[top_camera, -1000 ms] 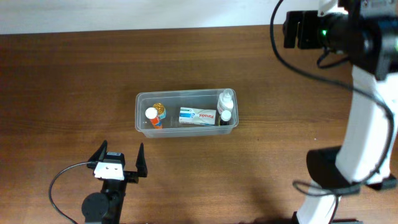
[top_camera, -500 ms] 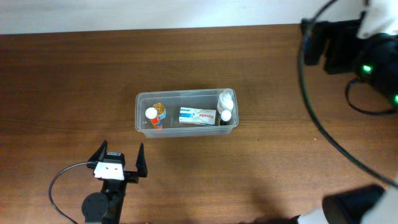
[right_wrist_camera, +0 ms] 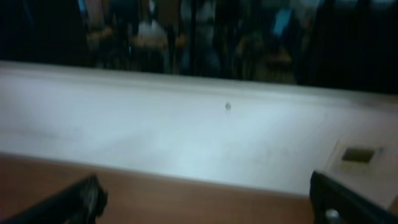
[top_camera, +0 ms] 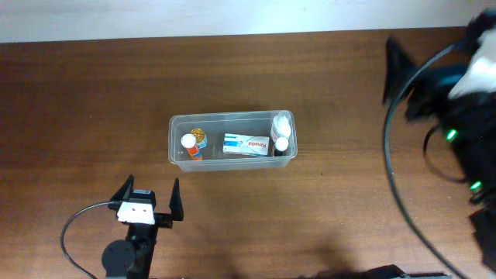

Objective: Pack container

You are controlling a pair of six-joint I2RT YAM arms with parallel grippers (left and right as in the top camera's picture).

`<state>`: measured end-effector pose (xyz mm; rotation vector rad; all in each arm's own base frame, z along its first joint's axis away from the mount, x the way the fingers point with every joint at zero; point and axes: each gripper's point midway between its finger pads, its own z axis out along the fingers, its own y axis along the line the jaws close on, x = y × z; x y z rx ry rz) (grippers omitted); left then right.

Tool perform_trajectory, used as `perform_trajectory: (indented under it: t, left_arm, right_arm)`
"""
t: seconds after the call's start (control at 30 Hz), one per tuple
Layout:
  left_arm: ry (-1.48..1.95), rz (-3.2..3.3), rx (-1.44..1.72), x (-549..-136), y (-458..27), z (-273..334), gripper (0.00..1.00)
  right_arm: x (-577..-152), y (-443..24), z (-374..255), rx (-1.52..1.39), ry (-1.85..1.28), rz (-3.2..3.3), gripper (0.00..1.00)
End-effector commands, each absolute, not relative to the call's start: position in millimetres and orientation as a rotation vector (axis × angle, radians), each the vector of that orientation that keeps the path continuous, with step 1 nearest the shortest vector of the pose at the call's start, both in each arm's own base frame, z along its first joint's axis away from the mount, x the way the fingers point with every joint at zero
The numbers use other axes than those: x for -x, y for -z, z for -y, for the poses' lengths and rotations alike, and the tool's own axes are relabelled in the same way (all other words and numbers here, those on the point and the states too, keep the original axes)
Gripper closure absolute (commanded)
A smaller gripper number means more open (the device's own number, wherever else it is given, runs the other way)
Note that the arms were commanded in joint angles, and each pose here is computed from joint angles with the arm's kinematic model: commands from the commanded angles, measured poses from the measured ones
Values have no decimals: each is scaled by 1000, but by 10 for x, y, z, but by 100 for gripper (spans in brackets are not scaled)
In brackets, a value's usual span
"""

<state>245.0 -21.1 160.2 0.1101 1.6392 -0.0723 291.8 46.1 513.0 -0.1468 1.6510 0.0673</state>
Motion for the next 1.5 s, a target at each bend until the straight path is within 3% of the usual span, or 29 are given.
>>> perform_trajectory:
  t: [0.0, 0.73, 1.47]
  left_arm:
    - [57, -1635, -120, -2450, -1588, 207, 1]
    - [57, -1635, -120, -2450, -1588, 207, 1]
    - [57, -1635, -120, -2450, -1588, 207, 1]
  right_arm:
    - [-2784, -4792, -430, 156, -49, -1650, 2]
    - [-2350, -3117, -344, 120, -67, -1403, 1]
    - [-2382, -2210, -310, 156, -75, -1439, 2]
